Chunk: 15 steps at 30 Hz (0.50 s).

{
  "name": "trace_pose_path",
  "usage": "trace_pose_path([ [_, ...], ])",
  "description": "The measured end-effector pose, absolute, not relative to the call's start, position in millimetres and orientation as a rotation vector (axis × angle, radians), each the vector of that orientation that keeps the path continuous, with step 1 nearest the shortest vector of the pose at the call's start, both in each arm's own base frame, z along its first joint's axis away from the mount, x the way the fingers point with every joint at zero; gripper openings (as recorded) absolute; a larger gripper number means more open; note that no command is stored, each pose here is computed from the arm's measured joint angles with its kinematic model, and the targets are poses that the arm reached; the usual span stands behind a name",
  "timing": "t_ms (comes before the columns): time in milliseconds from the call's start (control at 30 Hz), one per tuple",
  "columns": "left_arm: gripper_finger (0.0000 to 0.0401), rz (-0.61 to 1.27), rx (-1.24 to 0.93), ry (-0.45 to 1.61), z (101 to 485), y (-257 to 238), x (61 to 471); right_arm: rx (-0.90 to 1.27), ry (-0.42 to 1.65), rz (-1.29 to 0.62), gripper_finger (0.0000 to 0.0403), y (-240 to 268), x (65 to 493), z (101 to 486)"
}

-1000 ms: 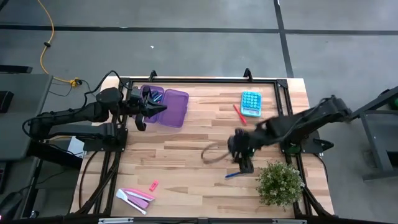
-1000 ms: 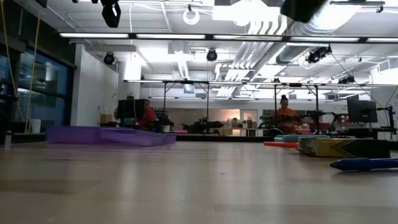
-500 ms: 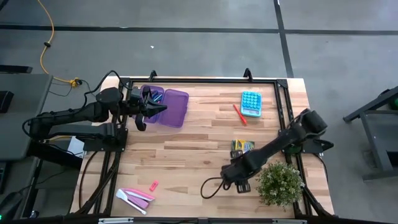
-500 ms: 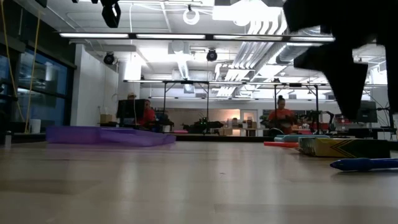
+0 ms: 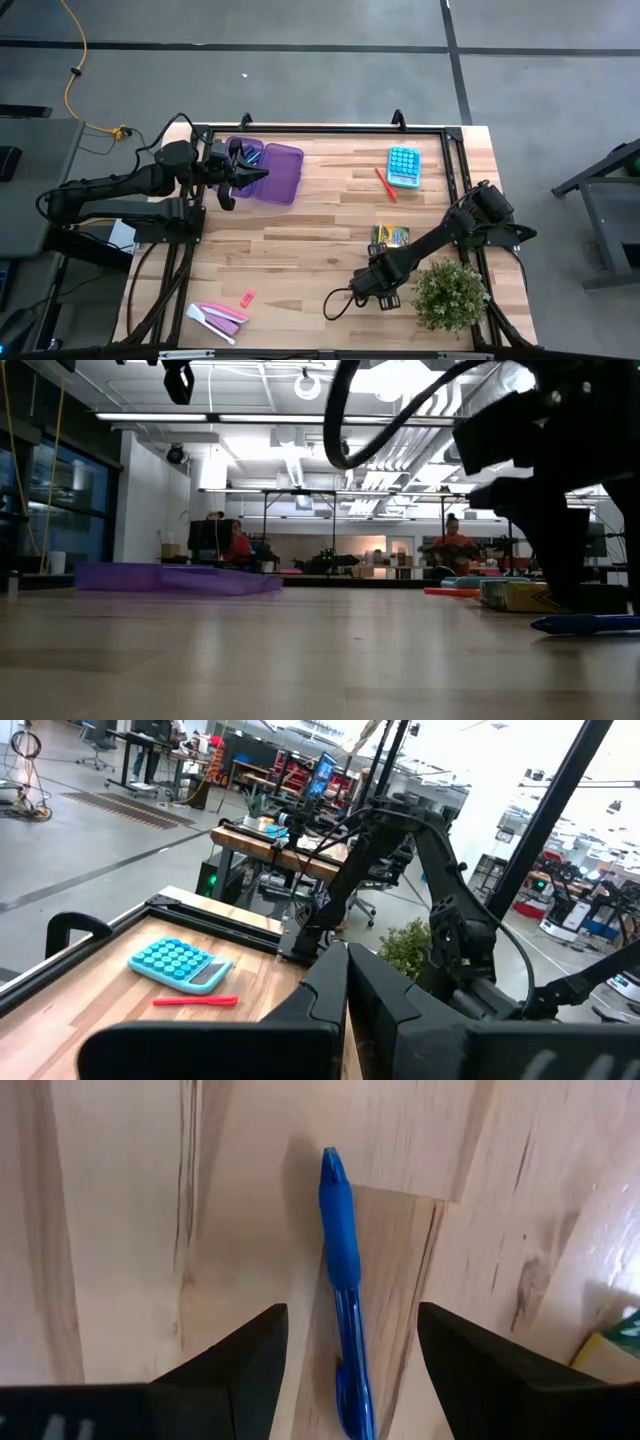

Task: Pack school essentials
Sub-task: Put the blue pen into the purple supply box

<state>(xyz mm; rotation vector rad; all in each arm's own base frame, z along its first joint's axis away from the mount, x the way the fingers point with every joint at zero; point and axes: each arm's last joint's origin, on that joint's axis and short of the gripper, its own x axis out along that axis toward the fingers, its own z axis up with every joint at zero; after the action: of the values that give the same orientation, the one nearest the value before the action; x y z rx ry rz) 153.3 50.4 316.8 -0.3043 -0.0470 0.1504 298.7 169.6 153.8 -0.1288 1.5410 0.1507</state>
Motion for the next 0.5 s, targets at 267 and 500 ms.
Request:
trace_pose_path([
  [267, 0.0000, 0.150, -0.305, -0.047, 317, 50, 153, -0.116, 1.575, 0.130, 0.0175, 162, 286, 135],
  [500, 0.0000, 0.150, -0.308, -0.048, 317, 50, 153, -0.118, 1.553, 0.163, 0.0139, 163, 289, 133],
])
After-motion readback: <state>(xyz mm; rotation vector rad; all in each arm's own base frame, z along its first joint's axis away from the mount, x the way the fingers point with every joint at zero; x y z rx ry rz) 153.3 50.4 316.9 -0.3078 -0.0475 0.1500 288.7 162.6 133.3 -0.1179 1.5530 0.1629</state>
